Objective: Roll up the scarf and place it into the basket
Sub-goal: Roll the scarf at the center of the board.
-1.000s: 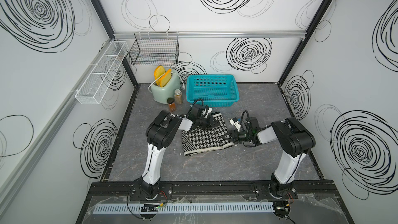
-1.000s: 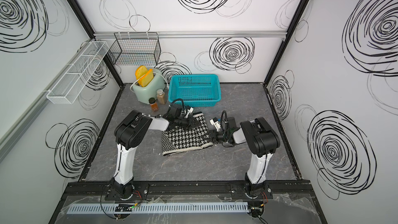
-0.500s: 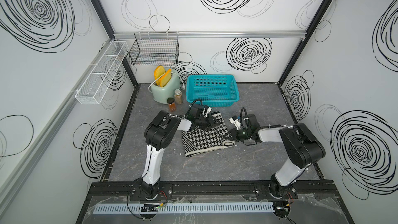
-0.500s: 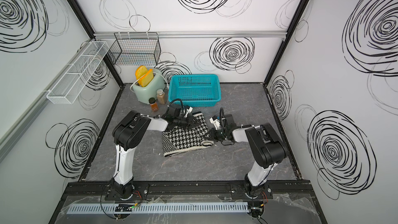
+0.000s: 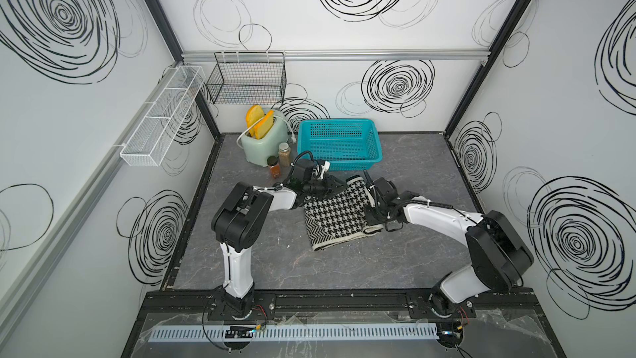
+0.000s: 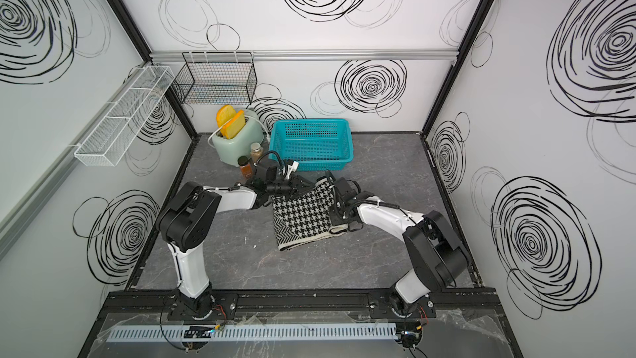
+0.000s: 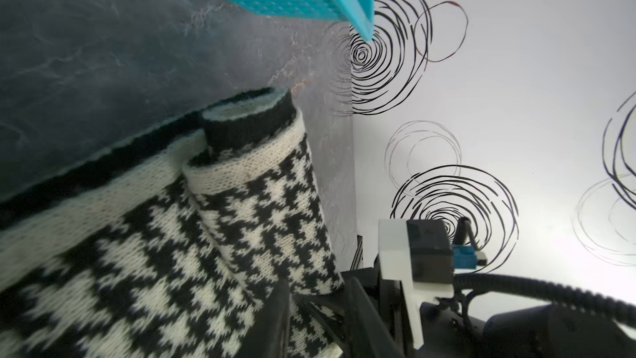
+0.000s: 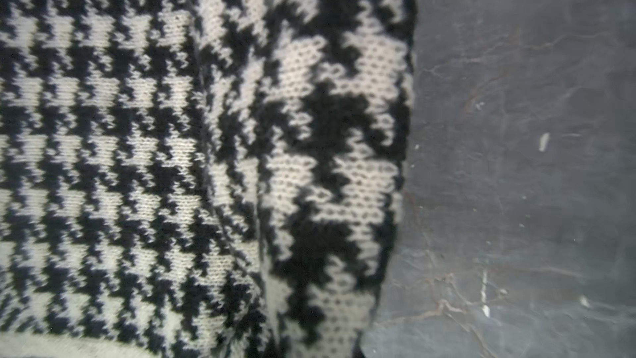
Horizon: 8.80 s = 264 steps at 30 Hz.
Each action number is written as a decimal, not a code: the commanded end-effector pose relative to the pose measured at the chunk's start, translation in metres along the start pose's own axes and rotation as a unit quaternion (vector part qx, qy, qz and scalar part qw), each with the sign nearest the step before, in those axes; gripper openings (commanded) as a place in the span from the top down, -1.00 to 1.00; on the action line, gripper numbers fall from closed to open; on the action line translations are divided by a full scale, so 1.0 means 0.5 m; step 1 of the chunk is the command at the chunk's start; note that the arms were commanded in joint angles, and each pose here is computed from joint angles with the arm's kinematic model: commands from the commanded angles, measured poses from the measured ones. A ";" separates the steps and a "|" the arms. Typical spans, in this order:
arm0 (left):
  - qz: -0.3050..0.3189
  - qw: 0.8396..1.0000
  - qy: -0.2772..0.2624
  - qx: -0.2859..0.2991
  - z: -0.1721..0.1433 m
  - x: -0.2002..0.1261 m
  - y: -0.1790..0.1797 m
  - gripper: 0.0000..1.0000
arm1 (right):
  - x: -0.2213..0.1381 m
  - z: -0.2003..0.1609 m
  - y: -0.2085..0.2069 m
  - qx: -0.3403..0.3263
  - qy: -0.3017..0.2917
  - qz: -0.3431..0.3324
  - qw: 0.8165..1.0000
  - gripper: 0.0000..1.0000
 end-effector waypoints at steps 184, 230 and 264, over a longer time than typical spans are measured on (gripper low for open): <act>-0.045 0.998 0.039 0.012 -0.066 -0.114 0.036 0.32 | 0.010 -0.019 0.003 0.024 0.014 0.163 0.986 1.00; -0.037 0.981 -0.045 0.183 -0.001 -0.246 -0.146 0.33 | 0.160 0.048 0.388 -0.360 0.102 -0.137 0.917 0.88; 0.121 0.992 -0.012 0.042 0.108 -0.159 0.147 0.42 | -0.034 0.090 0.463 -0.268 0.040 0.113 0.956 -0.52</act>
Point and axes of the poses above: each gripper's point midway between its finger pads, its own x axis out along the fingers, its own y axis along the line the jaws close on, z = x × y, the point moved 7 cm from there along -x, back along the fingers, and after that the axes turned 13 degrees about -x, right-handed, at the moved point
